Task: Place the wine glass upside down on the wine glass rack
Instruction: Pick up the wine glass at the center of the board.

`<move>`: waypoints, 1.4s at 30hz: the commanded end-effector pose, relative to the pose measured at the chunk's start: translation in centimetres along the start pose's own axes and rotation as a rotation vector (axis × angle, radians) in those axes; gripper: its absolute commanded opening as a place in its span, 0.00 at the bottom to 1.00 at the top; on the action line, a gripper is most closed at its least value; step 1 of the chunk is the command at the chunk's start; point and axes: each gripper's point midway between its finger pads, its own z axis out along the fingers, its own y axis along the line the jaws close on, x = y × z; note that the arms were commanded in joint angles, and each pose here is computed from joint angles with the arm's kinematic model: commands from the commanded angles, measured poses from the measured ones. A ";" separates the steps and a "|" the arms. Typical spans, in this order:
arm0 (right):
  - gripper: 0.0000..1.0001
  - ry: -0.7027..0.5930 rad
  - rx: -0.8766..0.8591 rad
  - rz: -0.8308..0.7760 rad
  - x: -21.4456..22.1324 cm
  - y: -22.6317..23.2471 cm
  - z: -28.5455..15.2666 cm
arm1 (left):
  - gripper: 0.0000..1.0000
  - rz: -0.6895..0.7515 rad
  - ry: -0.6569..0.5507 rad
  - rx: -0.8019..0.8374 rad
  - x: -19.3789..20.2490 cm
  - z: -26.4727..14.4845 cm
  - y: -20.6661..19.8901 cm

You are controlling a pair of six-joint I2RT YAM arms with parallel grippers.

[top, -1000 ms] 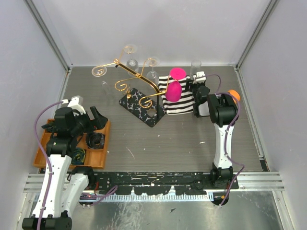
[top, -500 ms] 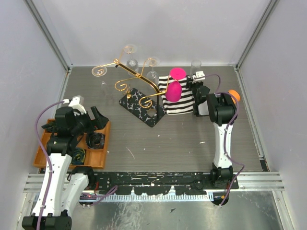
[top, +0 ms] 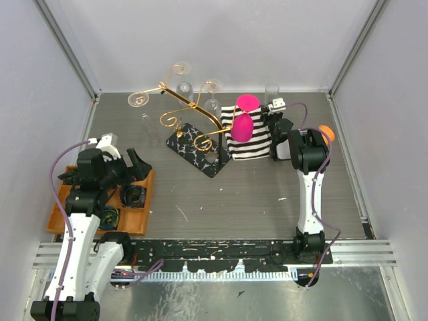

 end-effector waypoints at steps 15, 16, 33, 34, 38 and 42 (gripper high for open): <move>0.35 -0.159 -0.051 -0.045 -4.2 0.0 2.3 | 0.96 0.018 -0.004 0.017 -0.4 0.4 -0.3; 0.34 -0.166 -0.052 -0.047 -4.6 -0.1 2.3 | 0.96 0.020 -0.006 0.017 -0.5 0.4 -0.3; 0.19 -0.243 -0.043 -0.054 -8.4 -0.7 2.2 | 0.96 0.020 -0.006 0.022 -0.5 0.4 -0.4; 0.18 -0.244 -0.042 -0.055 -8.4 -0.7 2.1 | 0.96 0.021 -0.007 0.022 -0.5 0.4 -0.4; 0.15 -0.251 -0.041 -0.059 -8.8 -0.9 2.0 | 0.96 0.021 -0.005 0.022 -0.5 0.4 -0.4; 0.15 -0.266 -0.030 -0.071 -9.8 -1.4 1.8 | 0.96 0.022 -0.007 0.023 -0.5 0.4 -0.4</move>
